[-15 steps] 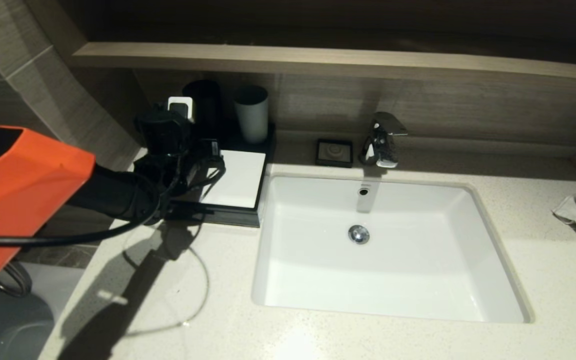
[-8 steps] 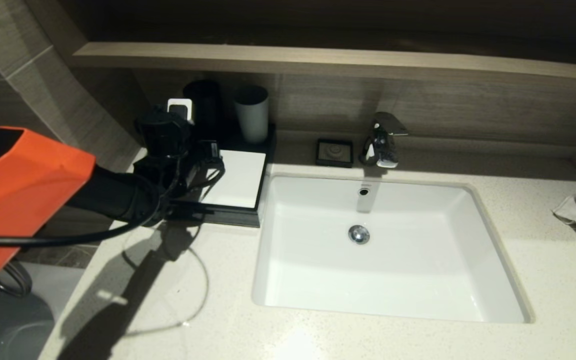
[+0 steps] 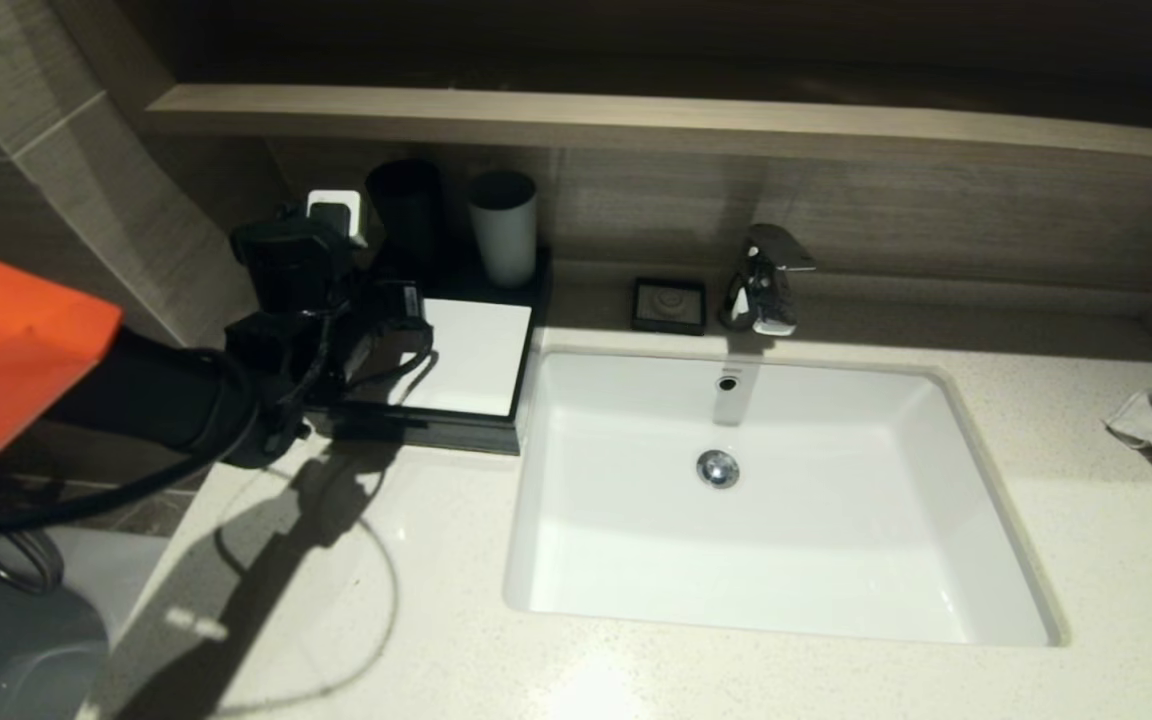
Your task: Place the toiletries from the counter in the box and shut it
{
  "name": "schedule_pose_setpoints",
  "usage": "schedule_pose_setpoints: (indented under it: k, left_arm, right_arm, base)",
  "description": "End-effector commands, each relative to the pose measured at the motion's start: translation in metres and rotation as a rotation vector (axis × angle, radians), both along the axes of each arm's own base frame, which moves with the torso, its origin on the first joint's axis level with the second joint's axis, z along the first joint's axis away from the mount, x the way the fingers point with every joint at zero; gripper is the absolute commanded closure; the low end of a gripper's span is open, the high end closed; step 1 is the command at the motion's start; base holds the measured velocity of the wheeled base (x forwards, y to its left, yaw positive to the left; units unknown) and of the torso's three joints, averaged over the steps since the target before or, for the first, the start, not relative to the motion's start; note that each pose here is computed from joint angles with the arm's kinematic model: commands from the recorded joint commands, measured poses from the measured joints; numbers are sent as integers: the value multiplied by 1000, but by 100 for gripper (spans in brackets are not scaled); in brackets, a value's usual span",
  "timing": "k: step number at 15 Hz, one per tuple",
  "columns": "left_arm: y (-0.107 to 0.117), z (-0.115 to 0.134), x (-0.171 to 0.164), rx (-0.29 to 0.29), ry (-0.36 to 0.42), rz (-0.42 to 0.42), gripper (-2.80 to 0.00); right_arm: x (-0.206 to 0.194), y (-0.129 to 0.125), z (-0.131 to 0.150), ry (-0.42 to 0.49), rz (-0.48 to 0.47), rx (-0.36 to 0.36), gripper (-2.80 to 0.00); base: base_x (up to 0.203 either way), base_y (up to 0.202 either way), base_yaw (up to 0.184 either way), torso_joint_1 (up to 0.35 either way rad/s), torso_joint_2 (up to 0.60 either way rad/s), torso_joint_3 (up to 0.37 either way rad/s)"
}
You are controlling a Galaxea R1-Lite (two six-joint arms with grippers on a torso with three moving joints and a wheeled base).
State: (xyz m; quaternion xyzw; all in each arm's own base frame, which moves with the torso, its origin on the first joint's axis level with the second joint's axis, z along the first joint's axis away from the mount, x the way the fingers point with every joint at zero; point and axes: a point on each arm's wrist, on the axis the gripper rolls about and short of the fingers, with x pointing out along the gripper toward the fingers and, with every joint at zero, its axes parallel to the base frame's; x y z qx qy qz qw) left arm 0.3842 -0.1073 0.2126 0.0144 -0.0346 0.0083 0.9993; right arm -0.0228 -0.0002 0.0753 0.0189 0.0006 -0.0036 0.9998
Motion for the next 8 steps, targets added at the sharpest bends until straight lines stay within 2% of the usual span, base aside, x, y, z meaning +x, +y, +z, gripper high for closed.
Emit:
schedule_pose_setpoints:
  k: [1,4,8]
  left_arm:
    - [6,15,-26,-6,-21,-3,0]
    - [13,20,-56,-2,-8,-4,0]
    - [25,12,-85,12,30,9,0]
  right_arm:
    - [0,0,0,0,0,0,0]
    - [0,0,0,-1,0,0,0]
    - [0,0,0,0,0,0,0]
  base:
    - [0,0,0,0,0,0]
    - [0,0,0,0,0,0]
    - [0,0,0,0,0,0]
